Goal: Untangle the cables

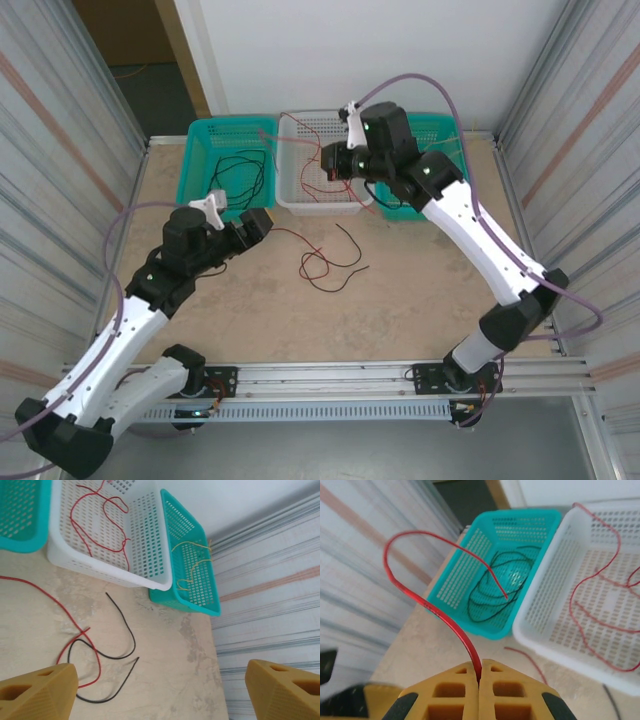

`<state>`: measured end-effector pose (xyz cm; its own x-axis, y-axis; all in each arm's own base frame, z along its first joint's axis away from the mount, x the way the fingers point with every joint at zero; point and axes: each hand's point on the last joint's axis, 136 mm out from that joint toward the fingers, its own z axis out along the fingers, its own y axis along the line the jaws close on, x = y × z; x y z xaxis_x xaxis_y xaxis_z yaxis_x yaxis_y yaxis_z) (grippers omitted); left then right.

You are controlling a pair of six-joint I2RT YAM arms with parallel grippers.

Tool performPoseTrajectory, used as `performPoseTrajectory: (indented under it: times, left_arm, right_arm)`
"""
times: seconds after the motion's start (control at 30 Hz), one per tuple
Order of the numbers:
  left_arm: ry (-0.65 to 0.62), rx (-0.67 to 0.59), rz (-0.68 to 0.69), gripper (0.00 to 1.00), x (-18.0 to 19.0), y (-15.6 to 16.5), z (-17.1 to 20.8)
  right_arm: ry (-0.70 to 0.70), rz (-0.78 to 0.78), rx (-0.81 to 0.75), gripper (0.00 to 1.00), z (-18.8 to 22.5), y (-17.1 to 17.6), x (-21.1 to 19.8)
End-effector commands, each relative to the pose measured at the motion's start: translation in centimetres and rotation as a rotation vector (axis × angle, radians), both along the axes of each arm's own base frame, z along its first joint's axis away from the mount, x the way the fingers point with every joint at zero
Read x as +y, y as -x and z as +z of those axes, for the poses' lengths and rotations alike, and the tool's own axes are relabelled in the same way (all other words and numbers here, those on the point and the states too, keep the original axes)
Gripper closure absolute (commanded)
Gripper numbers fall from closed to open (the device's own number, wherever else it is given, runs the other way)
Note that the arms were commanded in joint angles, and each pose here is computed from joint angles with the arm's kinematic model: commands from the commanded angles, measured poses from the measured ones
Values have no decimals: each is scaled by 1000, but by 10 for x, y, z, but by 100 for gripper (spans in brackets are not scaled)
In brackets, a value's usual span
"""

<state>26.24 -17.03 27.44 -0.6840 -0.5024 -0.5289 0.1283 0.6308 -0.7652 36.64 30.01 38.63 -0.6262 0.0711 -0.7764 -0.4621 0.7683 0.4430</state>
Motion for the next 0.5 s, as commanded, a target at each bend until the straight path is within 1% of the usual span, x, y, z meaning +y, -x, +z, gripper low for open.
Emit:
performPoseTrajectory:
  times: [0.0,0.07,0.27,0.37,0.47]
  left_arm:
    - [-67,32,26,15,12,4,-23]
    - [-81,55,26,17,12,4,-31]
    - [-104,115,0,20,6,1,-52]
    - [-115,126,-18,21,3,-1,-58]
    - [-128,139,-16,22,2,-4,-64]
  right_arm:
    - [45,-9,-20,100,-1,-32,-6]
    - [73,-39,-31,100,-5,-56,-10]
    - [186,-202,-79,100,-20,-128,-30]
    - [221,-262,-98,100,-31,-154,-37]
    - [255,-313,-100,100,-51,-175,-42]
